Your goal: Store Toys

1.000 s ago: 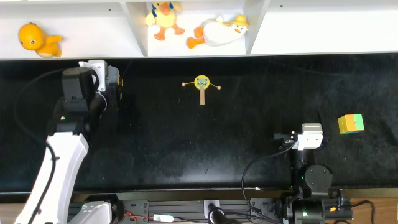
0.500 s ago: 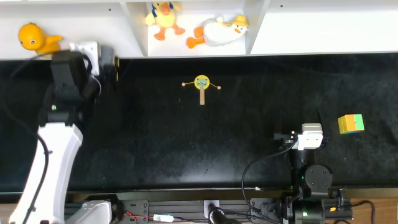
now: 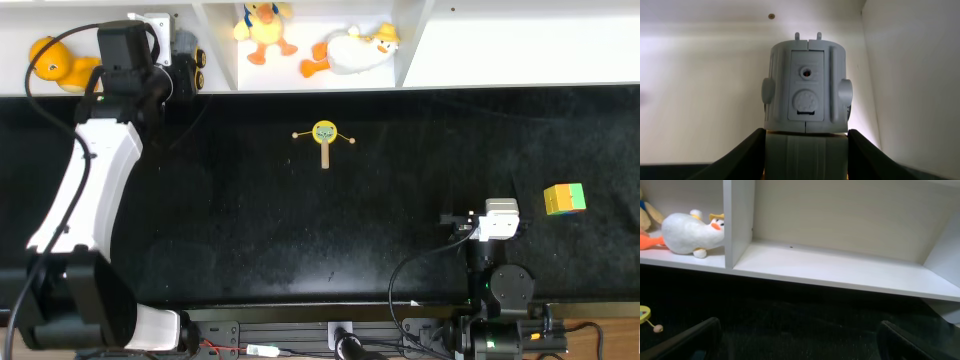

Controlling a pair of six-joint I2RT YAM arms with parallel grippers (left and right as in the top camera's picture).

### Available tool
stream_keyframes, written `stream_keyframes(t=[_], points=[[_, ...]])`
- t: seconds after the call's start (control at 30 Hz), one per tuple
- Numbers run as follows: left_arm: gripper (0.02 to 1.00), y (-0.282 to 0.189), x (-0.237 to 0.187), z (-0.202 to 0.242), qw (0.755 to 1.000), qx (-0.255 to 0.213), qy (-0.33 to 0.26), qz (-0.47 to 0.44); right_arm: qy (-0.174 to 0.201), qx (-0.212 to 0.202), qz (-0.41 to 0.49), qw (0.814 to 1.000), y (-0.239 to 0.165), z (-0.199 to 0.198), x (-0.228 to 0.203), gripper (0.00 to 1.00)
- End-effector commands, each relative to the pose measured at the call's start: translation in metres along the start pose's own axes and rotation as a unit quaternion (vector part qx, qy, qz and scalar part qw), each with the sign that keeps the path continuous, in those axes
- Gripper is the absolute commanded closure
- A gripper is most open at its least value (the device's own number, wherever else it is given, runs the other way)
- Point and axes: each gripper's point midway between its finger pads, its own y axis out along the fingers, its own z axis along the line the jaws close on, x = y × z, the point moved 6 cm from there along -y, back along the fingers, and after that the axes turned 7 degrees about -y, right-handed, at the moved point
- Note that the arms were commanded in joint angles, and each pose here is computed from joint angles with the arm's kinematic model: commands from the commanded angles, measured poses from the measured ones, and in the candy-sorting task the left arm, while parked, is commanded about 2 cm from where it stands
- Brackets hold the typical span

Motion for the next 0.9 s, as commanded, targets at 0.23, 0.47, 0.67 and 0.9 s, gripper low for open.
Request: stream_keyframes(t=[0.23, 0.47, 0.67, 0.9], points=[[0.020, 0.010, 0.008, -0.005, 1.000, -0.010, -0.012, -0.006, 0.000, 0.003, 0.001, 1.000, 0.000, 0.002, -0.004, 0.005], [0.020, -0.024, -0.046, 0.016, 0.999, 0.030, -0.016, -0.037, 0.000, 0.003, 0.001, 1.000, 0.000, 0.002, -0.004, 0.005], [0.020, -0.082, -0.135, 0.031, 0.998, 0.040, -0.019, -0.051, 0.000, 0.003, 0.001, 1.000, 0.000, 0.002, -0.004, 0.005], [0.020, -0.139, -0.152, 0.025, 0.965, -0.001, -0.003, -0.264, 0.000, 0.003, 0.001, 1.000, 0.000, 0.002, -0.004, 0.005]])
